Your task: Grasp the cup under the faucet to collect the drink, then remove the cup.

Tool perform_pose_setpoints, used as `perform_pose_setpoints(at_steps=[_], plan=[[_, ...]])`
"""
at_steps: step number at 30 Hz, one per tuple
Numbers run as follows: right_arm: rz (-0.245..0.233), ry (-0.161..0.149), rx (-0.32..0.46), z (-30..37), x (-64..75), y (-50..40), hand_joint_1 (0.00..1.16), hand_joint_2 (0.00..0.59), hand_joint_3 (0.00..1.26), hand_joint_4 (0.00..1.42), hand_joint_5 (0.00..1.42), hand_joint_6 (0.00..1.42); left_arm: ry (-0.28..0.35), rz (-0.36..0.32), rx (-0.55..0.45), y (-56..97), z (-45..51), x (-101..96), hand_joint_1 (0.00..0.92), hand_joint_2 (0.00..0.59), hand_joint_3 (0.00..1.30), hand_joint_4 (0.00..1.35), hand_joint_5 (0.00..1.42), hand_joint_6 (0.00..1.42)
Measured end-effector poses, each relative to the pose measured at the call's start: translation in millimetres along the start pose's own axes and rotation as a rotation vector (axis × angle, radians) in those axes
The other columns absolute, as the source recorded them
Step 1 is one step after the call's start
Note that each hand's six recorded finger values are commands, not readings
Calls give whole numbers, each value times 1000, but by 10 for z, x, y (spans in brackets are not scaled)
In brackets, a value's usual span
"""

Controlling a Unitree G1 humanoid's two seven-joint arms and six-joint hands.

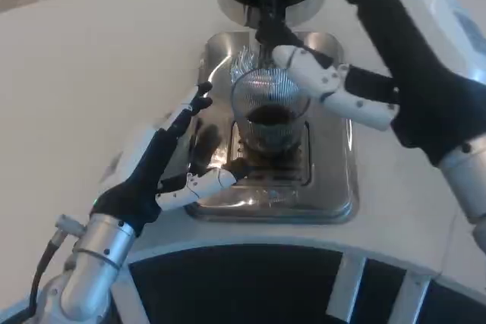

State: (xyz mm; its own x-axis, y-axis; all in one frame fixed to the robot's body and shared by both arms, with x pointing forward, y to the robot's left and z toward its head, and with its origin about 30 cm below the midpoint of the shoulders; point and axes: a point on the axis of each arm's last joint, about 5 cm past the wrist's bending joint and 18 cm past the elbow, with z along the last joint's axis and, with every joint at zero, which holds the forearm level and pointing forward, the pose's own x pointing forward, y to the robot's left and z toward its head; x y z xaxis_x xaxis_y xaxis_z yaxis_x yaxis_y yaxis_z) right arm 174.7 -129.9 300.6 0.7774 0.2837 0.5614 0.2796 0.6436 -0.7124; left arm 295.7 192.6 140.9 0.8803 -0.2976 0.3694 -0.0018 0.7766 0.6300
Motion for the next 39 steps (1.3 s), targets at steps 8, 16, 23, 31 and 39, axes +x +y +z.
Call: perform_pose_setpoints(at_steps=[8, 16, 23, 31, 39], plan=[[50, 158, -84, -133, -423, -95, 336, 390, 0, 0, 0, 1, -9, 4, 8, 33, 7, 30, 274, 44, 86, 114, 98, 32], [91, 300, -112, -187, -687, -51, 336, 390, 0, 0, 0, 1, -9, -4, 3, 42, 8, 90, 263, 46, 77, 104, 96, 33], [188, 351, -100, -189, -759, 8, 336, 390, 0, 0, 0, 0, -5, -14, -9, 10, 17, 154, 260, 46, 76, 83, 96, 33], [297, 424, -122, -237, -932, 79, 337, 390, 0, 0, 0, 0, -4, -36, -11, -13, 23, 224, 268, 44, 69, 82, 96, 33], [375, 448, -158, -238, -1065, 150, 335, 403, 0, 0, 0, 0, -14, -51, -16, -20, 36, 287, 271, 44, 67, 74, 96, 33]])
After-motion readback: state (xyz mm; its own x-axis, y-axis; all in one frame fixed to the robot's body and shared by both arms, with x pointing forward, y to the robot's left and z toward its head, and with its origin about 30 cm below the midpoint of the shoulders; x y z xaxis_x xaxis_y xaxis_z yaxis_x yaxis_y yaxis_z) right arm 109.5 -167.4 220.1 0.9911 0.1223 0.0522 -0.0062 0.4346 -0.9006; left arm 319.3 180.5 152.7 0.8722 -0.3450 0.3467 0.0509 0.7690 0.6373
